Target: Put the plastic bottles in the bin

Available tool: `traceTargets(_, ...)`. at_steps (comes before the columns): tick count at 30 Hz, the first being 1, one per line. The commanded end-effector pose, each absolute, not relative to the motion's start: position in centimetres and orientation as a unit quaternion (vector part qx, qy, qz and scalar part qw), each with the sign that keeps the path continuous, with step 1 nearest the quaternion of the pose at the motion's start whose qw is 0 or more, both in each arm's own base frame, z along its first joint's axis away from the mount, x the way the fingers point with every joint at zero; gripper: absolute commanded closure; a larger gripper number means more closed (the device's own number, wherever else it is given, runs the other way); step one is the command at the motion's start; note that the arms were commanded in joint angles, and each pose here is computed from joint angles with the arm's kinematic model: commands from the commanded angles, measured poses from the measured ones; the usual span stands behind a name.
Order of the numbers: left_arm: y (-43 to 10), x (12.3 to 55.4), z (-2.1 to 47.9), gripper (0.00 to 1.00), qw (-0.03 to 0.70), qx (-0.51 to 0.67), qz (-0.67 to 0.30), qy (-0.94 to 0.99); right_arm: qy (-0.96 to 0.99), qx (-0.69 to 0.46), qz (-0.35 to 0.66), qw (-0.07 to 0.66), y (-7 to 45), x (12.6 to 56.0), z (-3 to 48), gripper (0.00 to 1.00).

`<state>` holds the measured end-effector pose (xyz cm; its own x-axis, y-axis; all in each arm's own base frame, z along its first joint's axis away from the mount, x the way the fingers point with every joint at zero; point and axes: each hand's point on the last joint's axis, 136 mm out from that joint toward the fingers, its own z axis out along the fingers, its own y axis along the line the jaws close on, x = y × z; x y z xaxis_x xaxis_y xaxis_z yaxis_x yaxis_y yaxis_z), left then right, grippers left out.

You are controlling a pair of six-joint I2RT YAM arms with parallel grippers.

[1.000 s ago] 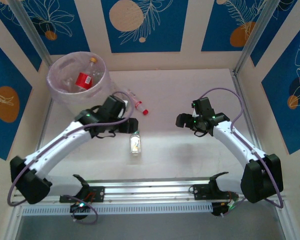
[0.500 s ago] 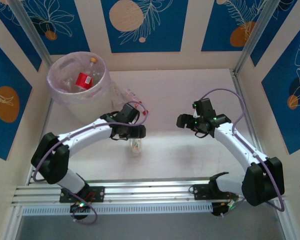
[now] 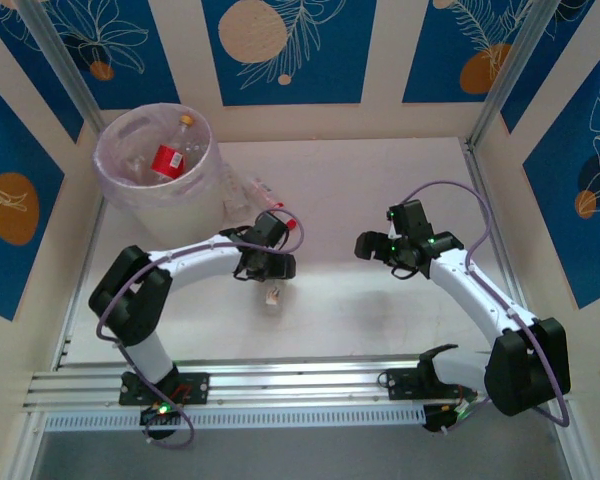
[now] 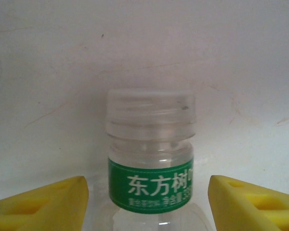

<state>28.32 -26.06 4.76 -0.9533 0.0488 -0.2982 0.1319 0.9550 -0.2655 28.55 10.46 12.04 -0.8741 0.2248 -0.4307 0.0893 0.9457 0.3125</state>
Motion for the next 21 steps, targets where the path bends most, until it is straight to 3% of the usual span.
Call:
traceTargets(1,-26.6,29.3,4.3,0.36,0.155,0.051,-0.137,0.977,0.956,0.084,0.152,0.236,10.5,28.2,12.0,0.10)
traceTargets(8,-27.1,29.7,3.4,0.42,0.151,0.069,-0.124,0.978,0.956,0.085,0.153,0.236,10.6,28.1,11.9,0.10)
traceTargets(16,-27.9,30.1,3.7,0.61,0.152,0.083,-0.126,0.977,0.956,0.086,0.156,0.233,10.7,28.0,11.7,0.10)
traceTargets(21,-28.3,30.3,5.0,0.66,0.161,0.088,-0.133,0.974,0.956,0.086,0.156,0.235,10.7,28.1,11.8,0.10)
